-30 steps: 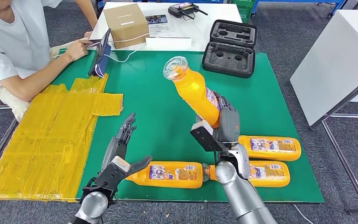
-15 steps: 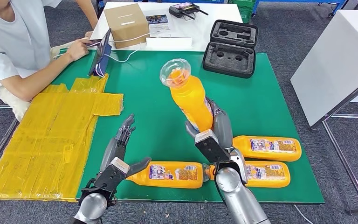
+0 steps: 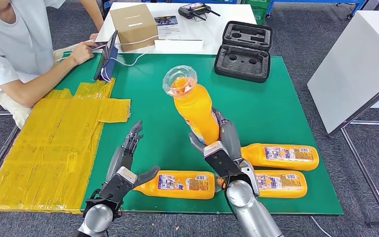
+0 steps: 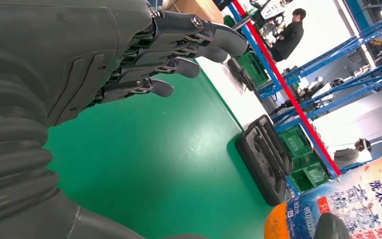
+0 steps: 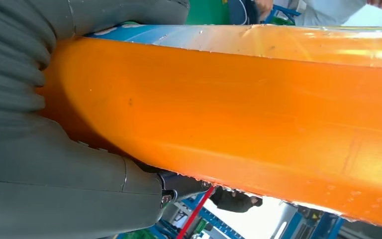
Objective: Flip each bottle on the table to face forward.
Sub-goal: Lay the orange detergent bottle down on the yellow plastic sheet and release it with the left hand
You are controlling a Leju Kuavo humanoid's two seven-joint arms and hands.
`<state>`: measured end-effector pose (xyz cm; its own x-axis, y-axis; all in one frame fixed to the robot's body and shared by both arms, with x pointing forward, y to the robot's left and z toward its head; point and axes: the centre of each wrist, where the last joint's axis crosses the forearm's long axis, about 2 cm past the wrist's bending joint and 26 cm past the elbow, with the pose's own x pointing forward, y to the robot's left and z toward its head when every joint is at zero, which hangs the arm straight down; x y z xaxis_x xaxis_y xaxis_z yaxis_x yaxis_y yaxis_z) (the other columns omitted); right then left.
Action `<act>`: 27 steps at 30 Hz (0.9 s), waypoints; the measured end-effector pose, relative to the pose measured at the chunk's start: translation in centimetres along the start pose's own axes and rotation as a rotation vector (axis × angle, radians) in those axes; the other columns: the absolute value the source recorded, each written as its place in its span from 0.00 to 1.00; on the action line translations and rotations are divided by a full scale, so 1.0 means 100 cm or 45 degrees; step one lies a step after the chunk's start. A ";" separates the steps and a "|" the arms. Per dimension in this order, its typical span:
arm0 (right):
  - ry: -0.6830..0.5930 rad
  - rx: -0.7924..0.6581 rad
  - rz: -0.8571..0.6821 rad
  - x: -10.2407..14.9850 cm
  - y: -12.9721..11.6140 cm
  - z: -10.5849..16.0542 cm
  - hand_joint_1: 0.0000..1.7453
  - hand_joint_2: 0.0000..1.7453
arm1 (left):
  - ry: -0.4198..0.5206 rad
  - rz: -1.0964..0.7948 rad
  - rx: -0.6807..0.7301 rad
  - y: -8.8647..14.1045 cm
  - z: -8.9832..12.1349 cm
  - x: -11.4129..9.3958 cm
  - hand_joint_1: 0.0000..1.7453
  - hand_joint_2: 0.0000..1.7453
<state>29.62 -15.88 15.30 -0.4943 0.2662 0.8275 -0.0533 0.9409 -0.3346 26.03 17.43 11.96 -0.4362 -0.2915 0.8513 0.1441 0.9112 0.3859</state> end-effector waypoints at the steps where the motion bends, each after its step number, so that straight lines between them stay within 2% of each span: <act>1: 0.000 0.001 0.000 0.000 0.000 0.000 1.00 1.00 | 0.000 0.000 0.000 0.000 0.000 0.000 0.00 1.00; 15: 0.004 0.040 -0.048 0.000 0.002 0.001 1.00 1.00 | -0.006 -0.003 0.001 0.001 0.000 0.000 0.00 1.00; 18: -0.011 0.135 -0.111 0.003 0.009 0.003 1.00 1.00 | -0.013 0.003 0.000 0.002 0.000 0.000 0.00 1.00; 27: -0.040 0.344 -0.030 0.007 0.042 0.015 1.00 1.00 | -0.070 0.096 -0.002 0.006 -0.005 0.005 0.00 1.00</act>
<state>27.81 -12.05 13.78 -0.5168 0.2339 0.8235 -0.2926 0.8558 -0.4267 26.37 17.64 12.79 -0.4719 -0.2056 0.8573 0.1797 0.9296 0.3219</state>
